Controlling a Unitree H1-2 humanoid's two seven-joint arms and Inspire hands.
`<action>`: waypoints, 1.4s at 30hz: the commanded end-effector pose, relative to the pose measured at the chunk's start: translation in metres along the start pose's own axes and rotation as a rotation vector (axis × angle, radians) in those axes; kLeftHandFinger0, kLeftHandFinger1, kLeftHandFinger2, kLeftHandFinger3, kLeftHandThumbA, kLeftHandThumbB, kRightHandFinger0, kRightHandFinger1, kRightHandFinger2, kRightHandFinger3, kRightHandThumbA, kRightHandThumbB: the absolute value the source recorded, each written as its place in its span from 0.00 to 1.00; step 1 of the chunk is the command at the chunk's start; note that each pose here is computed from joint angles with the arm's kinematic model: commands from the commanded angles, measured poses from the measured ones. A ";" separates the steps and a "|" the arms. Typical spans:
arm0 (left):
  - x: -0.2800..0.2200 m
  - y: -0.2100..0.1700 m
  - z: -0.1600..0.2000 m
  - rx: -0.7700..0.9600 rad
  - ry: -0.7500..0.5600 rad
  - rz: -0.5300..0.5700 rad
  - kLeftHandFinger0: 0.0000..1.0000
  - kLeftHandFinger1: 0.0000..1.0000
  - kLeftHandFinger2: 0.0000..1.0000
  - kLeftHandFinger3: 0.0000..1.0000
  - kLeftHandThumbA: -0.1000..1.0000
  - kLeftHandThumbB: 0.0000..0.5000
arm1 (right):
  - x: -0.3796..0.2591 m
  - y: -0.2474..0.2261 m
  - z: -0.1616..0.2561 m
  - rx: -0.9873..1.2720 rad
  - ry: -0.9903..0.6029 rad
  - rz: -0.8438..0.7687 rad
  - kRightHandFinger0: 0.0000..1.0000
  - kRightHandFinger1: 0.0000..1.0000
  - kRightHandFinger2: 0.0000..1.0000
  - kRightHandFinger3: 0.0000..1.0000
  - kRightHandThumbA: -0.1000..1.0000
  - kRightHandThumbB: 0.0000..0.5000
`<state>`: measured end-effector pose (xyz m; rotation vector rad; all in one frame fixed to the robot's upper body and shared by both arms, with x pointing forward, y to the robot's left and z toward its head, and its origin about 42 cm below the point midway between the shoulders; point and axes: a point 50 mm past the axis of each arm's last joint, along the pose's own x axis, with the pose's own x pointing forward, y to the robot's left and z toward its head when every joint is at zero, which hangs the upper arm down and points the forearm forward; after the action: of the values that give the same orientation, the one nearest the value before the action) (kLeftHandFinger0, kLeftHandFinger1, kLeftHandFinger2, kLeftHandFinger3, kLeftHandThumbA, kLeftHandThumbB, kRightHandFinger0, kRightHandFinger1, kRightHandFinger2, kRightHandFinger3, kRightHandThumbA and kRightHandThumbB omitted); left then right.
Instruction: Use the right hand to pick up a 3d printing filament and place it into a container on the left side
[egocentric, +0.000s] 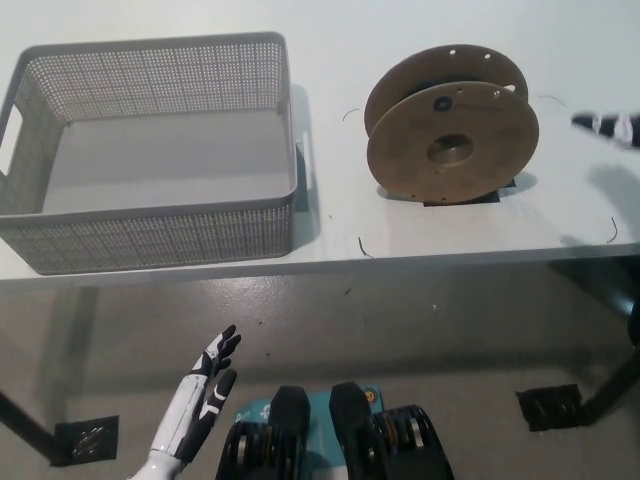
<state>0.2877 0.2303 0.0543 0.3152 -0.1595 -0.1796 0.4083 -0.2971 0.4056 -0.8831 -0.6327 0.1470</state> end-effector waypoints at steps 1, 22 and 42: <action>0.009 0.009 0.010 0.031 -0.087 0.009 1.00 1.00 1.00 1.00 1.00 0.60 | 0.060 -0.067 0.027 -0.026 0.156 0.201 1.00 1.00 1.00 1.00 0.99 0.59; -0.008 0.002 0.004 0.026 -0.056 -0.029 1.00 1.00 1.00 1.00 1.00 0.55 | 0.162 -0.052 0.038 -0.078 0.349 0.689 1.00 1.00 1.00 1.00 1.00 0.74; -0.013 -0.002 0.001 0.026 -0.047 -0.060 1.00 1.00 1.00 1.00 1.00 0.53 | 0.255 -0.035 0.076 -0.291 0.414 0.852 1.00 1.00 1.00 1.00 1.00 0.62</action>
<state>0.2770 0.2268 0.0474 0.3249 -0.1478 -0.2175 0.5750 -0.1932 0.5207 -1.2311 0.2797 0.5969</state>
